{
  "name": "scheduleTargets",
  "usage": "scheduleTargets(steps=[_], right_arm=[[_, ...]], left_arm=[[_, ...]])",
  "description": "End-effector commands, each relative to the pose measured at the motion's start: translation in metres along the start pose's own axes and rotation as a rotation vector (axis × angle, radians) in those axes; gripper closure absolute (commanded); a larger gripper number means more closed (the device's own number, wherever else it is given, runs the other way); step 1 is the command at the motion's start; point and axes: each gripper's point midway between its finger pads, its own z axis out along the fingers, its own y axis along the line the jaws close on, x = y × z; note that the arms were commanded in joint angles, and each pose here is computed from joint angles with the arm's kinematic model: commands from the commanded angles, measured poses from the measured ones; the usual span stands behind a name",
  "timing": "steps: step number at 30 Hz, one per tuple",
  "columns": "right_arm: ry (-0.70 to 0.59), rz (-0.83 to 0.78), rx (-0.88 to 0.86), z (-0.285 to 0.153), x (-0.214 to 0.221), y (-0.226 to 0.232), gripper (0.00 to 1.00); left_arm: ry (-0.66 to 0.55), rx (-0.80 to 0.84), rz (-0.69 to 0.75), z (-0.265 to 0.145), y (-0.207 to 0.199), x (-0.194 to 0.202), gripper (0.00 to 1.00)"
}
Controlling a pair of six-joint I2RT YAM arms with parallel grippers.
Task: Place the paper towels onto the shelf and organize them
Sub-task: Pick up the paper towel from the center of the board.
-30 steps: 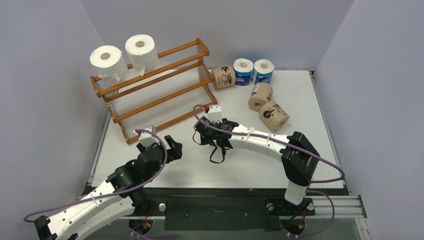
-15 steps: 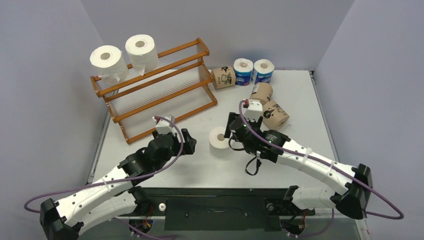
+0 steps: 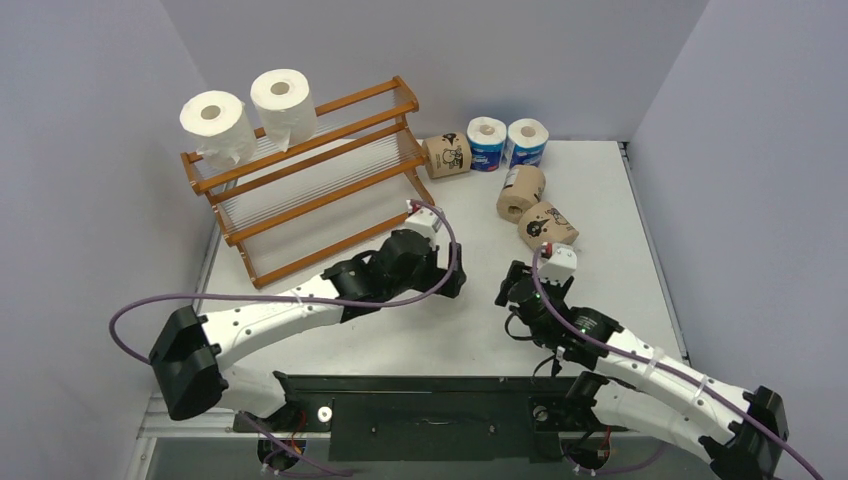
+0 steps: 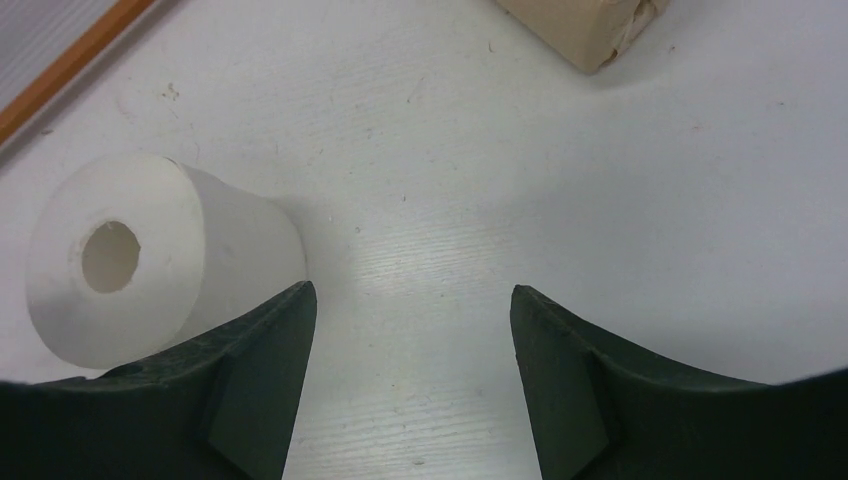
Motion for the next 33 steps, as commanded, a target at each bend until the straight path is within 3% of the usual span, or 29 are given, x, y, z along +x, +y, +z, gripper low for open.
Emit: scheduleTargets(steps=[1, 3, 7, 21, 33], right_arm=[[-0.102, 0.102, -0.014, -0.004, -0.018, -0.007, 0.33], [-0.109, 0.108, -0.015, -0.006, -0.017, -0.011, 0.34], [-0.120, 0.113, -0.014, -0.008, -0.016, -0.017, 0.35], [-0.131, 0.120, -0.018, -0.012, -0.012, -0.027, 0.36], [-0.137, 0.116, -0.013, -0.014, -0.013, -0.032, 0.36]], left_arm=[[0.000, 0.050, 0.025, 0.019, -0.025, -0.012, 0.02], [0.014, 0.058, 0.028, 0.030, -0.029, -0.008, 0.00], [0.050, 0.051, 0.035, 0.047, -0.033, -0.001, 0.08], [0.103, -0.016, 0.065, 0.074, -0.028, 0.017, 0.23], [0.146, -0.099, 0.122, 0.083, -0.015, 0.034, 0.26]])
